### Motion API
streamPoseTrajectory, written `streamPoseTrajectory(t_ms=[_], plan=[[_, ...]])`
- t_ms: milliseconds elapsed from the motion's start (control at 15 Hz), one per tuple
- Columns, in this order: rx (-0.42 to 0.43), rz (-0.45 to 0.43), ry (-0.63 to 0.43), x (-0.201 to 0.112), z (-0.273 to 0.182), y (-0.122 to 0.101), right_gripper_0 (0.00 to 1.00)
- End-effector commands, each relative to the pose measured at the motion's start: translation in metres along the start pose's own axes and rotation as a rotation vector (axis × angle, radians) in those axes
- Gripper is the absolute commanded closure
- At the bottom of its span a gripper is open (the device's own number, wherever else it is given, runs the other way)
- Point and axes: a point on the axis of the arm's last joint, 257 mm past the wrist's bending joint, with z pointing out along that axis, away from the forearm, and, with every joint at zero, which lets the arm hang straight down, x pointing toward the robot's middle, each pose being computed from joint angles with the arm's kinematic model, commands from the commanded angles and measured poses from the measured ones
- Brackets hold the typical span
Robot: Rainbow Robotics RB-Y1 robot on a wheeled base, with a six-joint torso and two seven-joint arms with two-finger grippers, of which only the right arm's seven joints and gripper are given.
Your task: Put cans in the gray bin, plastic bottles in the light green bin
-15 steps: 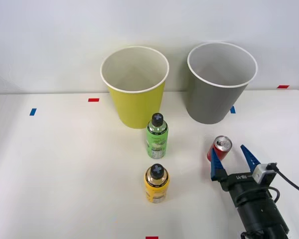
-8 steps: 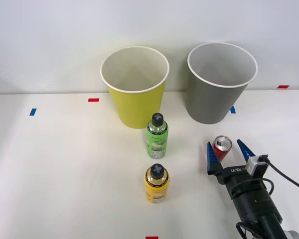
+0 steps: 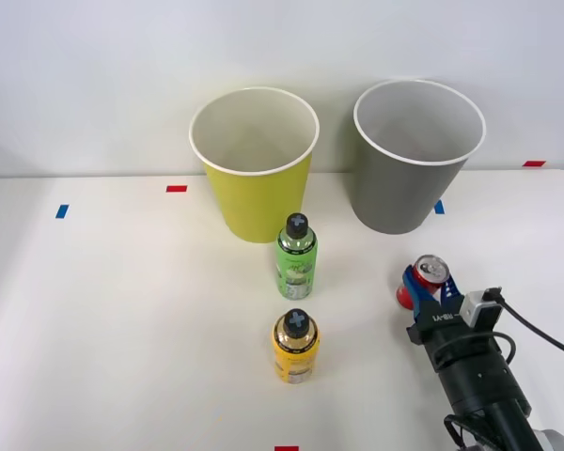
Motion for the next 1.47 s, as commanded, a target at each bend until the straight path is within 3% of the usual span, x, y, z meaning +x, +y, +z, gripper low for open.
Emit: streamPoseTrajectory(t_ms=[67,333,733,1000,1267,1467], plan=[[0.001,-0.001,-0.001,0.0,0.0,-0.001,1.0],[-0.004,0.032,-0.03,-0.009,-0.003,0.0,1.0],[-0.061,0.026,-0.052,-0.072,-0.034,0.004,1.0],[-0.09,0.138,-0.033,-0.139,-0.05,0.022,1.0],[-0.148,0.257,-0.138,-0.196,-0.041,0.038,1.0],[-0.188,0.271,-0.228,-0.237,-0.014,0.045,1.0]])
